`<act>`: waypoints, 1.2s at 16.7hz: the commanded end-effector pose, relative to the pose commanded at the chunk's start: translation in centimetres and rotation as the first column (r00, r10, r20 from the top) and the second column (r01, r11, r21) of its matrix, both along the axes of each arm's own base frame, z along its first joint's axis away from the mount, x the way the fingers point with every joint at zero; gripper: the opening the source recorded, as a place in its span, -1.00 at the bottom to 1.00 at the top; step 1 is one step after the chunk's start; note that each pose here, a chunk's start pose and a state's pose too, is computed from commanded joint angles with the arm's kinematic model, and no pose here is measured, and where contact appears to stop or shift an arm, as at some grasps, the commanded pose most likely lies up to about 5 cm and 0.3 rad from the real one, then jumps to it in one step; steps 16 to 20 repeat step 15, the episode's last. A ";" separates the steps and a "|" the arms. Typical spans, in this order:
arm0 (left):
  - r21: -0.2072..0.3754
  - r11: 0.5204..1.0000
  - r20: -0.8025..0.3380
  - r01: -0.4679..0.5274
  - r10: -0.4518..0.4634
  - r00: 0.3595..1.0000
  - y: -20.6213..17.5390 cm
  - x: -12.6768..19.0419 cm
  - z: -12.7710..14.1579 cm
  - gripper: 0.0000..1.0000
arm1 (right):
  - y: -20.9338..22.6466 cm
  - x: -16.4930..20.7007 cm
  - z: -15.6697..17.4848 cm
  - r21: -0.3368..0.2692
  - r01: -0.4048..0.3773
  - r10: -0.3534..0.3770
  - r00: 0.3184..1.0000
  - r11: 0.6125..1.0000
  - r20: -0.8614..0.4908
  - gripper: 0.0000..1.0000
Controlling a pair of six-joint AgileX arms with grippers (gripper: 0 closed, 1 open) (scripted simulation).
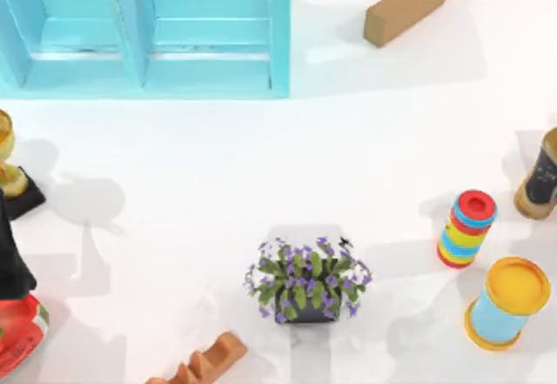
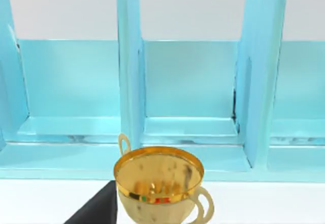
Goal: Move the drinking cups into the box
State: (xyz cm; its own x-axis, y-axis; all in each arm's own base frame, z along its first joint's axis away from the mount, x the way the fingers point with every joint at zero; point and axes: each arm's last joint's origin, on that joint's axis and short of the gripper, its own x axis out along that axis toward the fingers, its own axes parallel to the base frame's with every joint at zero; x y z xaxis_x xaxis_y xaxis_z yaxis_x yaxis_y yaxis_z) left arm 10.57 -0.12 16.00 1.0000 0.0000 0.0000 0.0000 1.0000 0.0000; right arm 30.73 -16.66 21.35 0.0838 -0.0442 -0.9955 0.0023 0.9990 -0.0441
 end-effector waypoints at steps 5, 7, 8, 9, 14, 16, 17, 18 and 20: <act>0.000 1.000 0.000 0.000 0.000 1.000 0.0 0.0 0.0 1.00 | -0.3 0.4 2.5 -0.002 0.001 -0.001 1.000 1.000 0.008 1.00; 0.000 1.000 0.000 0.000 0.000 1.000 0.0 0.0 0.0 1.00 | -0.4 0.5 4.4 -0.002 0.000 0.000 1.000 1.000 0.006 1.00; 0.000 1.000 0.000 0.000 0.000 1.000 0.0 0.0 0.0 1.00 | -0.4 0.5 5.4 -0.002 0.000 0.000 1.000 1.000 0.004 1.00; 0.000 1.000 0.000 0.000 0.000 1.000 0.0 0.0 0.0 1.00 | -0.3 0.5 6.4 -0.002 0.000 0.000 1.000 1.000 0.001 1.00; 0.000 1.000 0.000 0.000 0.000 1.000 0.0 0.0 0.0 1.00 | 0.0 0.0 9.9 0.000 0.000 0.000 1.000 1.000 0.000 1.00; 0.000 1.000 0.000 0.000 0.000 1.000 0.0 0.0 0.0 1.00 | 0.0 0.0 10.0 0.000 0.000 0.000 1.000 1.000 0.000 1.00; 0.000 1.000 0.000 0.000 0.000 1.000 0.0 0.0 0.0 1.00 | 0.0 0.0 10.0 0.000 0.000 0.000 1.000 1.000 0.000 1.00; 0.000 1.000 0.000 0.000 0.000 1.000 0.0 0.0 0.0 1.00 | 0.0 0.0 10.0 0.000 0.000 0.000 1.000 1.000 0.000 1.00; 0.000 1.000 0.000 0.000 0.000 1.000 0.0 0.0 0.0 1.00 | 0.0 0.0 10.0 0.000 0.000 0.000 1.000 1.000 0.000 1.00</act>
